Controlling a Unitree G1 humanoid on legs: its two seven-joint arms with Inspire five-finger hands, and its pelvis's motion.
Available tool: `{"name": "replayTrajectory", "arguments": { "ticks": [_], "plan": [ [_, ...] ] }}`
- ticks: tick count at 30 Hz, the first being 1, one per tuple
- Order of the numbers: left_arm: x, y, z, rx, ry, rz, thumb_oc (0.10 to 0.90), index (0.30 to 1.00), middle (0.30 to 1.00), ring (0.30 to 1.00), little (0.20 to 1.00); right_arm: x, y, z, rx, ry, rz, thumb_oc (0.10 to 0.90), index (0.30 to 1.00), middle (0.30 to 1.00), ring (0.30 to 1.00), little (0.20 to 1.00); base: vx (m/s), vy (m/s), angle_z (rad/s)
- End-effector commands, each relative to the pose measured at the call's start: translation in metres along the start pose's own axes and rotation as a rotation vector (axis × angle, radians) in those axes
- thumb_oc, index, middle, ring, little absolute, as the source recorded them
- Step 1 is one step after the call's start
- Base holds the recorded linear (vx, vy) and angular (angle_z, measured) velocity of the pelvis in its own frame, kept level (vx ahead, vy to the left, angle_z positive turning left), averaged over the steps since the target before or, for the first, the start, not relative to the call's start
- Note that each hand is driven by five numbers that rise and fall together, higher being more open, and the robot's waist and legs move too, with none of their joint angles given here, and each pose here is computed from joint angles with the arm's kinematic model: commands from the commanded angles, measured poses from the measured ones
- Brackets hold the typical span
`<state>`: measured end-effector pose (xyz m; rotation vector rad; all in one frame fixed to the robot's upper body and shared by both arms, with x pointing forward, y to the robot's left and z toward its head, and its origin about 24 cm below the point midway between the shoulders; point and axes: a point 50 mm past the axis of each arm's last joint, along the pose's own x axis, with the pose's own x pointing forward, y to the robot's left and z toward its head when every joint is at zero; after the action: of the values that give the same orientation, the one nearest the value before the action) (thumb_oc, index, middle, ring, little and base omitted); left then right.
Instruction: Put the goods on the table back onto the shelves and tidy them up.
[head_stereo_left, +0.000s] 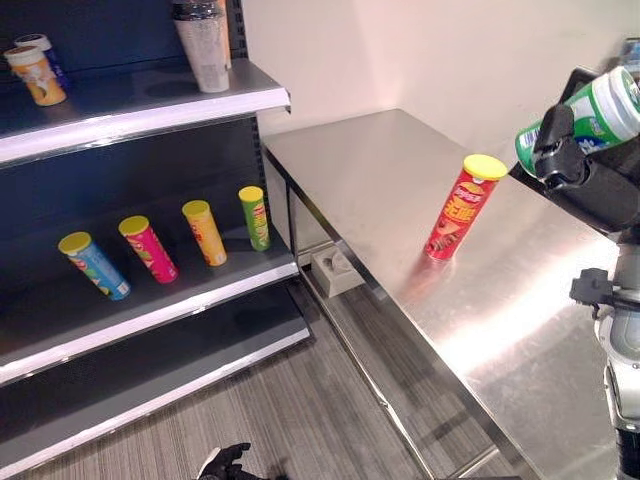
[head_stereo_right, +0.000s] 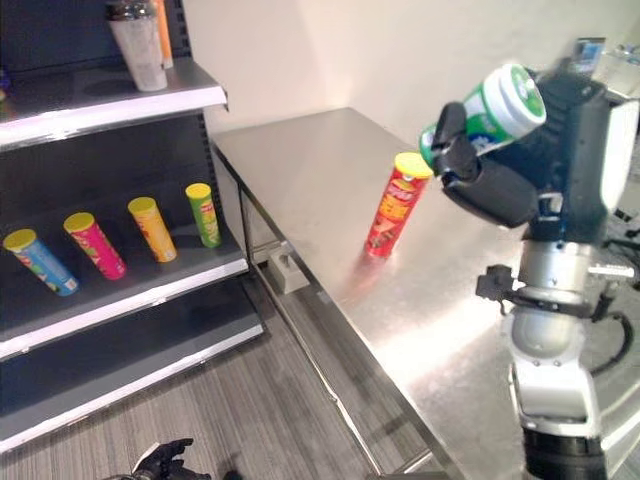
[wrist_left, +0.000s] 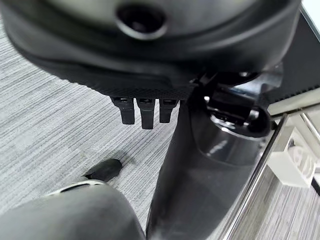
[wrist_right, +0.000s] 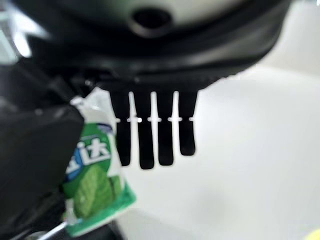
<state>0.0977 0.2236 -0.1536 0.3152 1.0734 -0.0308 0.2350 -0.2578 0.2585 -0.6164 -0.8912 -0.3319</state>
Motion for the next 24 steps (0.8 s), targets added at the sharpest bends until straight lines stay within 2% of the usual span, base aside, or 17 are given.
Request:
{"name": "replayTrajectory", "arguments": {
  "ticks": [1, 7, 13, 17, 24],
  "plan": [
    [0.004, 0.017, 0.017, 0.021, -0.046, 0.044, 0.8, 0.9, 0.9, 0.9, 0.9, 0.038, -0.021, 0.038, 0.063, -0.249, -0.104, 0.4, 0.3, 0.3, 0.3, 0.3, 0.03, -0.083, 0.23],
    [0.003, 0.02, 0.017, -0.035, -0.051, 0.053, 0.8, 0.9, 0.9, 0.9, 0.9, 0.061, -0.006, 0.049, 0.131, -0.299, -0.022, 0.4, 0.3, 0.3, 0.3, 0.3, -0.01, -0.101, 0.2],
    [0.004, 0.028, 0.029, -0.092, -0.093, 0.076, 0.8, 0.9, 0.9, 0.9, 0.9, 0.084, -0.015, 0.068, 0.079, -0.377, 0.011, 0.4, 0.3, 0.3, 0.3, 0.3, -0.08, -0.068, 0.7],
    [0.002, 0.032, 0.019, -0.097, -0.061, 0.097, 0.8, 0.9, 0.9, 0.9, 0.9, 0.098, -0.01, 0.069, 0.071, -0.368, 0.033, 0.4, 0.3, 0.3, 0.3, 0.3, 0.06, 0.163, 0.6],
    [0.0, 0.031, 0.006, -0.107, -0.025, 0.107, 0.8, 0.9, 0.9, 0.9, 0.9, 0.102, -0.006, 0.067, 0.064, -0.352, 0.031, 0.4, 0.3, 0.3, 0.3, 0.3, 0.1, 0.183, 0.06]
  ]
}}
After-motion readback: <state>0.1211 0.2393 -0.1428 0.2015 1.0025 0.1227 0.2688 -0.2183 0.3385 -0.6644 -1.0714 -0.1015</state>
